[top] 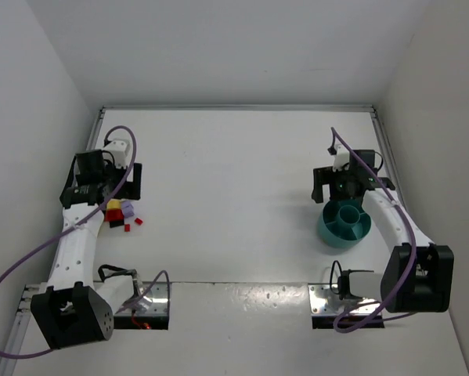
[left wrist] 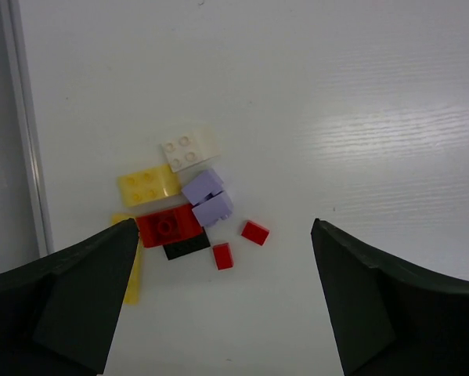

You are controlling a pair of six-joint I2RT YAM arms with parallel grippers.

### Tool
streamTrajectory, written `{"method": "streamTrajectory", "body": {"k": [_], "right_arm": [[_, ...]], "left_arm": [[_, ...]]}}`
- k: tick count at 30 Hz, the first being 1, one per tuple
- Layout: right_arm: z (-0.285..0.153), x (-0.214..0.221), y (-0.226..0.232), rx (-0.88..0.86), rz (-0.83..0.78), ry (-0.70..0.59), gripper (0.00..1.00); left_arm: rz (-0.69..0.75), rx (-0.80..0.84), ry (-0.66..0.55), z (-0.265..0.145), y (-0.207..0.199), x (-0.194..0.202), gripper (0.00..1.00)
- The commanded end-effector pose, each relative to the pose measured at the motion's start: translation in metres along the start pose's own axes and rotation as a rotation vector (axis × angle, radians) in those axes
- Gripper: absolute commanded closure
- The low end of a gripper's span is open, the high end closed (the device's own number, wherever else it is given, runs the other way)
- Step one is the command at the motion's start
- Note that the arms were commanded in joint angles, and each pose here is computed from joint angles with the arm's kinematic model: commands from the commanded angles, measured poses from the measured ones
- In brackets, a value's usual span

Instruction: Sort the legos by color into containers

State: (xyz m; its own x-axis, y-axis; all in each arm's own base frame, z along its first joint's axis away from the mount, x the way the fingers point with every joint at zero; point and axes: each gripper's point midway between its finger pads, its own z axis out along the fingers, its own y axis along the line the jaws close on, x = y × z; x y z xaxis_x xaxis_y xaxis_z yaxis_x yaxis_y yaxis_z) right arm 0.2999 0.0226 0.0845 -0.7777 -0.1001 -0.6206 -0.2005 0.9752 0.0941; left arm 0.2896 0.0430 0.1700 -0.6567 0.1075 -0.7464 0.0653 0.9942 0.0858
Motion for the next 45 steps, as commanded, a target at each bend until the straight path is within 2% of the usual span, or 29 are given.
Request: {"method": "streamTrajectory", "body": {"k": [1,5,8,14,18,22,28,34,45], "right_arm": [[-0.003,-0.016,0.0,0.008,-0.028,-0.024,0.0],[-0.002,-0.022,-0.014,0.092,-0.005,-0.026,0.0],[0.0,-0.017,-0.006,0.036,-0.033,0.001,0.01],[0.007,-0.015,0.01,-0.07,-0.035,0.03,0.01],[0.011,-0.012,0.011,-0.087,-0.035,0.066,0.02],[0.012,-0.008,0.011,-0.091,-0.038,0.091,0.02],[0.011,-0.006,0.012,-0.102,-0.046,0.099,0.02],[0.015,-0.003,0.014,-0.115,-0.038,0.123,0.02],[0.018,0.002,0.014,-0.119,-0.032,0.148,0.02]], "left_arm": [[0.02,-0.11,0.015,-0.008,0.024,-0.001,0.01],[0.033,-0.224,0.173,-0.016,0.06,0.032,0.01],[0.083,-0.227,0.226,-0.029,0.081,0.048,0.01],[0.121,-0.186,0.31,-0.035,0.093,0.081,0.13],[0.074,-0.079,0.372,-0.023,0.093,0.109,0.24],[0.007,-0.015,0.397,-0.013,0.103,0.125,0.29],[0.018,0.033,0.427,-0.002,0.104,0.141,0.29],[0.043,-0.009,0.469,0.011,0.115,0.161,0.29],[0.034,-0.001,0.523,0.037,0.125,0.188,0.2]]}}
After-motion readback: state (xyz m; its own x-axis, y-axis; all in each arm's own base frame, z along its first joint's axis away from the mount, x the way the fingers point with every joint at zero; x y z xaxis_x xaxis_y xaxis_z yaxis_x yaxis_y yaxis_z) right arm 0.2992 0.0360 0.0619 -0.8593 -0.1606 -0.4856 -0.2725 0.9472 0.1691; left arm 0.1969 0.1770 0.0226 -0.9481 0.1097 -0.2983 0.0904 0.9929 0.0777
